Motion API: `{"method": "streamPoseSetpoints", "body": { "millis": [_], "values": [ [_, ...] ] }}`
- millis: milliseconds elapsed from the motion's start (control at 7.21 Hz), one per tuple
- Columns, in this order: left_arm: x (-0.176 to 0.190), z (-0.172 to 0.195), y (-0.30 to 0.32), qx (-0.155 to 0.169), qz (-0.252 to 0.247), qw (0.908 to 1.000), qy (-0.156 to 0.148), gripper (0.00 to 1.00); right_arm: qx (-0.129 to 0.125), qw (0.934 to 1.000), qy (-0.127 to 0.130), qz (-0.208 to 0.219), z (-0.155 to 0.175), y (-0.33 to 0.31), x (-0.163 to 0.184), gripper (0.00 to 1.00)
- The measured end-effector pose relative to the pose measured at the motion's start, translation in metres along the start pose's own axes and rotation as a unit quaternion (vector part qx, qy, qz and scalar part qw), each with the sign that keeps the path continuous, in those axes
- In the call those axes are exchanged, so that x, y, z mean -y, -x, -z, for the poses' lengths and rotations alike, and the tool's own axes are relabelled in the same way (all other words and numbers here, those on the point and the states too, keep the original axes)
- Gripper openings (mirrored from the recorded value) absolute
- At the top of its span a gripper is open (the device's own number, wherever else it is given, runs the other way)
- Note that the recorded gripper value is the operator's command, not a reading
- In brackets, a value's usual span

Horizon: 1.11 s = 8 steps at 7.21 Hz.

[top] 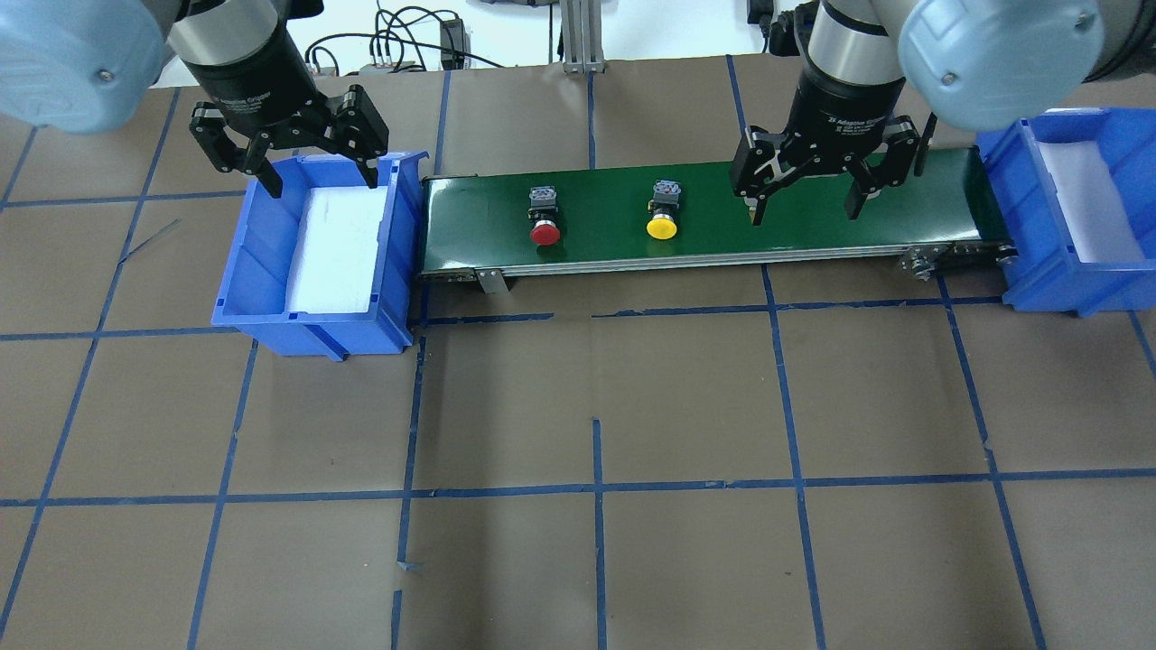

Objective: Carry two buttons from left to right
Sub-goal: 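Raise the left gripper back above the empty bin while the belt carries buttons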

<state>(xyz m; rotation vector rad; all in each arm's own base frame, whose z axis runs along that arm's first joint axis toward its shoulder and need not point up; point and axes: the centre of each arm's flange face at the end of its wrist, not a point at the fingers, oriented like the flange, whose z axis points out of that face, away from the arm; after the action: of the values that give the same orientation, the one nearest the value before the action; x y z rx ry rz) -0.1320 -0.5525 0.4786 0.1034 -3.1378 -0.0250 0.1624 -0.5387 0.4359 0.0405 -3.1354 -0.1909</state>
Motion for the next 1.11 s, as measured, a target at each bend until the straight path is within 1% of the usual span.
{"method": "streamPoseSetpoints", "body": {
  "millis": [416, 693, 971, 1109],
  "values": [
    [0.007, 0.007, -0.001, -0.016, 0.002, 0.9998, -0.015, 1.00, 0.001, 1.0000, 0.000, 0.001, 0.000, 0.000, 0.000, 1.00],
    [0.024, -0.009, 0.001, -0.018, 0.005, 0.9996, -0.021, 1.00, 0.000, 1.0000, -0.001, 0.001, 0.000, 0.000, 0.001, 1.00],
    [0.037, -0.025, 0.000, -0.018, 0.003, 0.9997, -0.017, 1.00, 0.000, 1.0000, 0.000, 0.001, -0.001, 0.000, 0.001, 1.00],
    [0.036, -0.024, -0.003, -0.018, -0.004, 0.9997, -0.019, 1.00, -0.001, 1.0000, 0.000, 0.000, -0.001, 0.000, 0.001, 1.00]
  ]
}}
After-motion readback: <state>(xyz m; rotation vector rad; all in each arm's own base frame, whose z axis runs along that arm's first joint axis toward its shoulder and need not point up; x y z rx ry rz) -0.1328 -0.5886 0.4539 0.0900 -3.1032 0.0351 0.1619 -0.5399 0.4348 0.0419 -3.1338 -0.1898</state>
